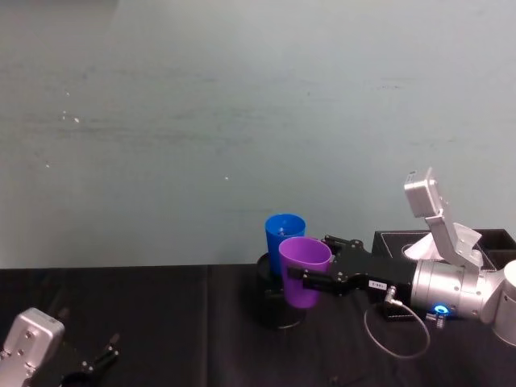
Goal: Pick up one cup with a gripper and tap it against the other cup.
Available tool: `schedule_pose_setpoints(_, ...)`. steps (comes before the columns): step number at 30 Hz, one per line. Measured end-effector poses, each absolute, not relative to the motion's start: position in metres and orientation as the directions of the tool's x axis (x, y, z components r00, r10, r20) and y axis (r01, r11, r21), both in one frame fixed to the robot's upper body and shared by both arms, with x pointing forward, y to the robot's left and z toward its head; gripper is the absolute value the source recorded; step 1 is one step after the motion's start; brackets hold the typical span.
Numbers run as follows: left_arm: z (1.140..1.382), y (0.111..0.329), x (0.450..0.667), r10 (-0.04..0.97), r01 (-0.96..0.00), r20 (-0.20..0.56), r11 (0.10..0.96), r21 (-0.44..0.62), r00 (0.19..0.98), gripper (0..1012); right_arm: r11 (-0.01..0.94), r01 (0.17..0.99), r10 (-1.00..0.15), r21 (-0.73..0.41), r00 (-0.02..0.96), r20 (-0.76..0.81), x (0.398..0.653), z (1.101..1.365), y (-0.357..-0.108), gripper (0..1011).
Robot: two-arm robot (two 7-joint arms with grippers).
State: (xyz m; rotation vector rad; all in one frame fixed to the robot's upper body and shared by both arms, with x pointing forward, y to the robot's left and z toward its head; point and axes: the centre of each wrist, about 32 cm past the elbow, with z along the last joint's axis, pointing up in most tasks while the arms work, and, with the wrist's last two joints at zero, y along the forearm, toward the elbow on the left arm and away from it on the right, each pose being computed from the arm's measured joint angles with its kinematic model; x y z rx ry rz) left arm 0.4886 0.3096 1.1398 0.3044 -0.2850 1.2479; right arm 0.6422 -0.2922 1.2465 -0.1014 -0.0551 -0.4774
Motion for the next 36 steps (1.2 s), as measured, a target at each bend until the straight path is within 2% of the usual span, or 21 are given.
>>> schedule_pose_setpoints(36,1.14,0.31,0.489,0.88,-0.955,0.374,0.287,0.07,0.292,1000,0.873,0.476,-0.47,-0.104,0.879,0.077,0.68,1.242,-0.282,733)
